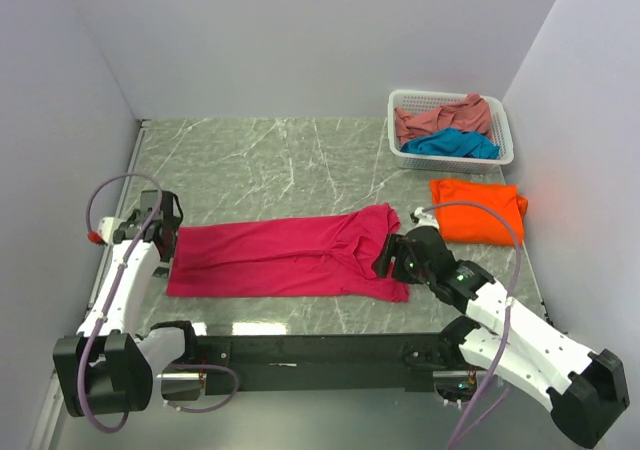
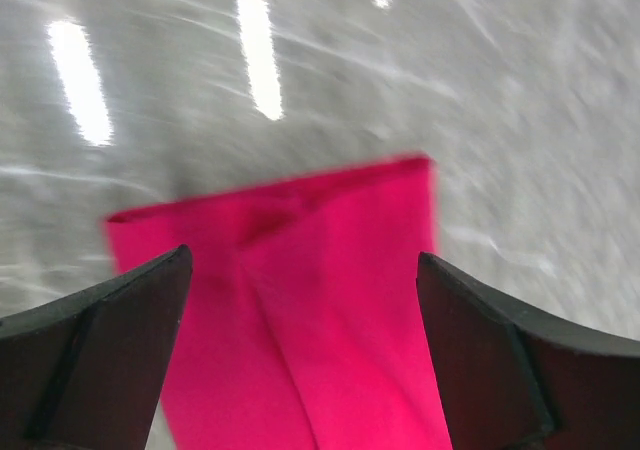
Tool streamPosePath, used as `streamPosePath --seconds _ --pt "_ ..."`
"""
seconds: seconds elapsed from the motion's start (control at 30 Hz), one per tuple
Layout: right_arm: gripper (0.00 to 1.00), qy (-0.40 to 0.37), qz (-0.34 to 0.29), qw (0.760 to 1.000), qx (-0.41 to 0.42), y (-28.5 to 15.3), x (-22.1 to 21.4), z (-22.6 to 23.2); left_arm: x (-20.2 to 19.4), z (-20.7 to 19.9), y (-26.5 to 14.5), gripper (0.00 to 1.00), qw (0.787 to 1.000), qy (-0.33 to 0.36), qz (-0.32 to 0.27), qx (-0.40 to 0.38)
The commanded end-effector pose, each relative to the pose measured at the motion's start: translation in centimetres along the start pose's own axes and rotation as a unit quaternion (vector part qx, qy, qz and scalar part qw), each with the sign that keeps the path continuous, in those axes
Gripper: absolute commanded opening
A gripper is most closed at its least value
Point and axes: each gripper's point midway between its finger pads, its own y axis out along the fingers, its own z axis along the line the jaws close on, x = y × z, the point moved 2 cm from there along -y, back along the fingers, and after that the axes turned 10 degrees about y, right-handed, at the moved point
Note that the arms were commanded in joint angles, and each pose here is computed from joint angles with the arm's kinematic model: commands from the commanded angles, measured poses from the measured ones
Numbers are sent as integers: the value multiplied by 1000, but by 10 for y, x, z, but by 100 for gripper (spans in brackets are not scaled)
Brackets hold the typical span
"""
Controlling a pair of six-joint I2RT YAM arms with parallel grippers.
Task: Fold and stack the t-shirts
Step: Fold the tshirt
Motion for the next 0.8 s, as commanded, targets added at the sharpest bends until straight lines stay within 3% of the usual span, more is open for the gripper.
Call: streamPosePath --seconds 0.0,0.07,0.17,0.37,0.5,0.77 --pt "76 -3 -49 998 43 -5 36 39 -1 -51 -21 99 991 40 42 -123" --pt "77 -17 -60 996 57 -5 51 58 -9 -71 -23 99 982 79 65 -159" --pt "77 -26 -75 996 34 10 76 76 -28 -80 -14 99 978 126 83 -147" --pt "77 -55 -40 998 -16 71 94 100 -82 -76 12 99 960 201 146 -126" --pt "77 -70 7 995 -67 111 82 90 -98 -61 30 99 957 220 162 -99" --pt "77 -89 77 988 -97 117 40 54 -94 -52 48 99 960 234 140 -55"
